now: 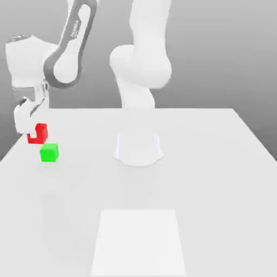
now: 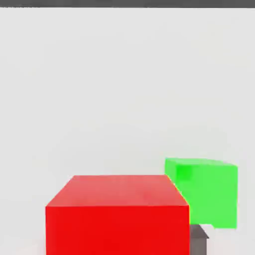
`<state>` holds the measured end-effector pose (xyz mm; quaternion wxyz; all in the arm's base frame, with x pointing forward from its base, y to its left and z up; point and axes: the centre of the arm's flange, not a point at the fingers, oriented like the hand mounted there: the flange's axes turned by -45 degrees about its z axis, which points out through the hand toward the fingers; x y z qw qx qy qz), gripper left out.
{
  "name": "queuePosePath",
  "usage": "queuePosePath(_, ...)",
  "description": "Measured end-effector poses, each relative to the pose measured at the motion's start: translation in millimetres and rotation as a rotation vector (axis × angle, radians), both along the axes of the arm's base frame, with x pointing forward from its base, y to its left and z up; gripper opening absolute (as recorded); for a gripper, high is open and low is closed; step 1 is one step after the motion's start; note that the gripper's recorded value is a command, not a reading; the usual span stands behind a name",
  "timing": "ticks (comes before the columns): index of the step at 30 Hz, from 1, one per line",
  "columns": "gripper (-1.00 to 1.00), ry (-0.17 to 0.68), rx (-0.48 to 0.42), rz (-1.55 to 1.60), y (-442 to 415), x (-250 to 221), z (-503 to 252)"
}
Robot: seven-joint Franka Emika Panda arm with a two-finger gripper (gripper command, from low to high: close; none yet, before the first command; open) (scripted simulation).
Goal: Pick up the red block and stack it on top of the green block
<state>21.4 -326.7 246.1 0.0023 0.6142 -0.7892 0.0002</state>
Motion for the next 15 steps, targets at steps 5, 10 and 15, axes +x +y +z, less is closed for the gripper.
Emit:
queuePosePath(5, -1.00, -0.029, 0.001, -0.057, 0.1, -10.6, -6.7)
queuePosePath(10, -1.00, -0.046, 0.005, -0.059, -0.7, -8.5, -15.5)
queuePosePath(15, -1.00, -0.055, 0.010, -0.059, -0.9, -6.8, -25.3)
